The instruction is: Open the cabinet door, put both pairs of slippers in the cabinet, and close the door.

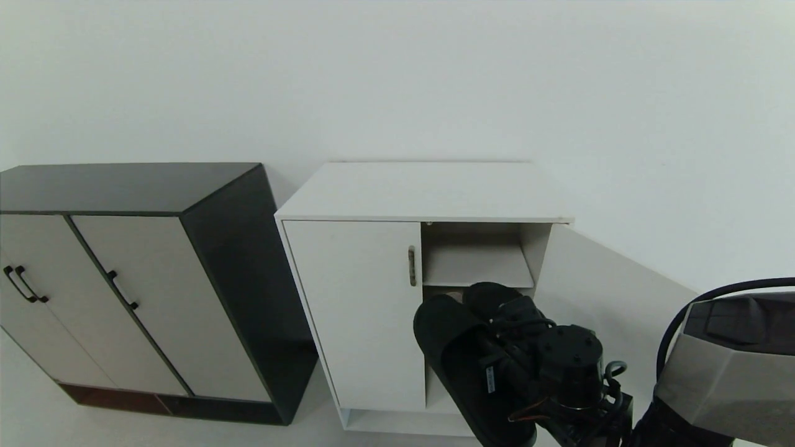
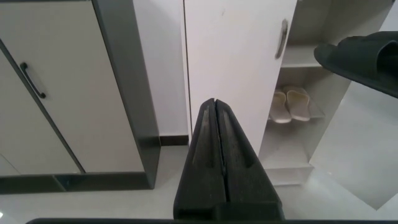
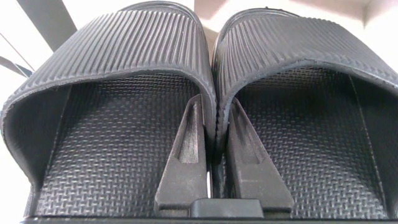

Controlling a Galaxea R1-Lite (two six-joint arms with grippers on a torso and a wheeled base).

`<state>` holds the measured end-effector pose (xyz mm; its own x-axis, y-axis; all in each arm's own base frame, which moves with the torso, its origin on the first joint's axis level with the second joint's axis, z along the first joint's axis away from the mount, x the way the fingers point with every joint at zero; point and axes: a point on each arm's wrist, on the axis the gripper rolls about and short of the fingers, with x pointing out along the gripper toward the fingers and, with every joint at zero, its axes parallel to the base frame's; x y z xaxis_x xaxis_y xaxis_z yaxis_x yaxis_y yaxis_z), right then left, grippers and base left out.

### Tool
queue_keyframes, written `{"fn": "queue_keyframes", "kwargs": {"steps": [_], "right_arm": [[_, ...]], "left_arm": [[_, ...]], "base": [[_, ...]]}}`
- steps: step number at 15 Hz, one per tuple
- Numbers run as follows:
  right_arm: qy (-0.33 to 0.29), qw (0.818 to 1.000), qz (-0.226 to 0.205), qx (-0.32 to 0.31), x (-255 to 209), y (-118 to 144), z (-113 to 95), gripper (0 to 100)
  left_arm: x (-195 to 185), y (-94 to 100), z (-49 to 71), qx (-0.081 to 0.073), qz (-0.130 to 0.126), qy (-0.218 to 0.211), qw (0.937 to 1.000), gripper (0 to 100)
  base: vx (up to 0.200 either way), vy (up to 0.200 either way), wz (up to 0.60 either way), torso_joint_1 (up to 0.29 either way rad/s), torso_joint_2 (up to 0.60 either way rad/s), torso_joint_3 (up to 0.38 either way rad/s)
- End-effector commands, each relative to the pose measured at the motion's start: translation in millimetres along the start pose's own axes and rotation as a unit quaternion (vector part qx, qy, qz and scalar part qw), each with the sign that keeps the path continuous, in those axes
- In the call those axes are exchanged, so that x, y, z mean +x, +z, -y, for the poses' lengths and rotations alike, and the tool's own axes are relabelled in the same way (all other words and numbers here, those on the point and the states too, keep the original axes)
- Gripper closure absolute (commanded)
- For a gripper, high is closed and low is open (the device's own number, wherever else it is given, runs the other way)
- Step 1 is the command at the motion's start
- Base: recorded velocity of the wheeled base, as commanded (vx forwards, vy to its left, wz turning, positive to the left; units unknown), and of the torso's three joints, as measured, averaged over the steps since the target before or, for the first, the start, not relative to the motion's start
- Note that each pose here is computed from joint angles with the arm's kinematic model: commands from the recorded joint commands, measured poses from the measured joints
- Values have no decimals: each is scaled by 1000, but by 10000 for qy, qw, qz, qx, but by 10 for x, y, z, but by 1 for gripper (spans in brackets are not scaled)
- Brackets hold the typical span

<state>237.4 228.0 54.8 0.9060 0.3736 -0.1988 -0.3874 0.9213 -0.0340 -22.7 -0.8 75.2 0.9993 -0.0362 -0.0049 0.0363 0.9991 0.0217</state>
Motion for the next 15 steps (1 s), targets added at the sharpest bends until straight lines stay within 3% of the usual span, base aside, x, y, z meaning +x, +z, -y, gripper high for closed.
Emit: {"fn": "queue_keyframes", "kwargs": {"steps": [1,15], "right_arm": [[-5,10000,-33,-14,4,-21,-1,100],[-7,9999,-83,-56,33,-84,-5,100]], "left_arm": [[0,0,0,-2,2,-3,10000,100],[0,0,0,6,2,-3,10000,100]], "base": [[0,0,0,-217,544,320],[0,0,0,-165,490,322]]}}
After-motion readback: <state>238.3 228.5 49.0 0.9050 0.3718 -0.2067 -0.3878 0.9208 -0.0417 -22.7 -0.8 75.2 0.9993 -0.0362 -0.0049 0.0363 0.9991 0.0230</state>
